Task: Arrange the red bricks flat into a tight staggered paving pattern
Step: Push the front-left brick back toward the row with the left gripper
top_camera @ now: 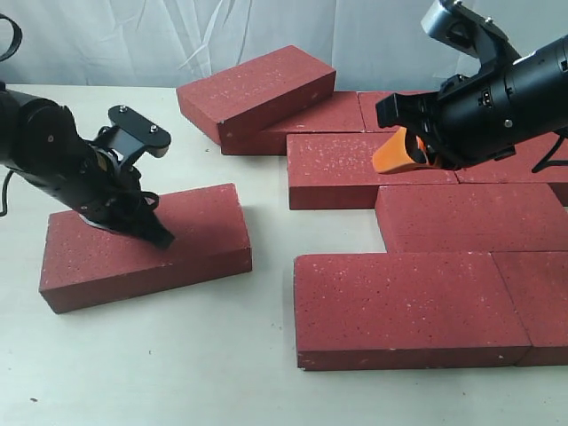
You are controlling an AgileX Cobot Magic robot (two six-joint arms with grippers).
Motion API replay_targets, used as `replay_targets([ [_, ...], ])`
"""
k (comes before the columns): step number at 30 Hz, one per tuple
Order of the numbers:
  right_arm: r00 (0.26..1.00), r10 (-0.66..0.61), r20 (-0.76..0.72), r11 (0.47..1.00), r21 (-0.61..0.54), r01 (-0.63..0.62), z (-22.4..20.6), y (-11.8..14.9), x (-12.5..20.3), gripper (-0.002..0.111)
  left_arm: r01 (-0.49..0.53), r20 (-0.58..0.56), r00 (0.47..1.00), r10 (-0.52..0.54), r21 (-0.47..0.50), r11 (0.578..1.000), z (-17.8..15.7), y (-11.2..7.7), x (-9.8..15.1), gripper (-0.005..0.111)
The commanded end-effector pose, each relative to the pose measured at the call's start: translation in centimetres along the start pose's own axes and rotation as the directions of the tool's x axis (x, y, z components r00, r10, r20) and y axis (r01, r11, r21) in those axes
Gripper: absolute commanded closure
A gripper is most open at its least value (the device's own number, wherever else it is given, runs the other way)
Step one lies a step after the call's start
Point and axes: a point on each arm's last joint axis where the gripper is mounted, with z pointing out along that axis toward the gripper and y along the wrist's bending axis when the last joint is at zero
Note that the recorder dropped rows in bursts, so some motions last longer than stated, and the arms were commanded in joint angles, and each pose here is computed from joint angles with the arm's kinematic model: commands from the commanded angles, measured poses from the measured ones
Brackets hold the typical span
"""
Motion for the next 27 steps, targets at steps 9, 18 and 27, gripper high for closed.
replay_targets([
  [9,1.000,-0.002,0.000,1.000,-0.002,0.002,0.1,-0.1,0.1,0.109,-0.070,0.068,0.995,0.068,0.021,0.997,0.7,-0.4,-0.4,0.107],
  [18,1.000,-0.002,0.000,1.000,-0.002,0.002,0.1,-0.1,0.1,0.109,-0.238,0.115,0.966,0.231,0.053,0.970,0.7,-0.8,-0.7,0.107],
  [27,1.000,-0.002,0.000,1.000,-0.002,0.002,0.1,-0.1,0.1,0.109,-0.277,0.165,0.951,0.261,0.084,0.957,0.6,-1.3,-1.0,0.107],
])
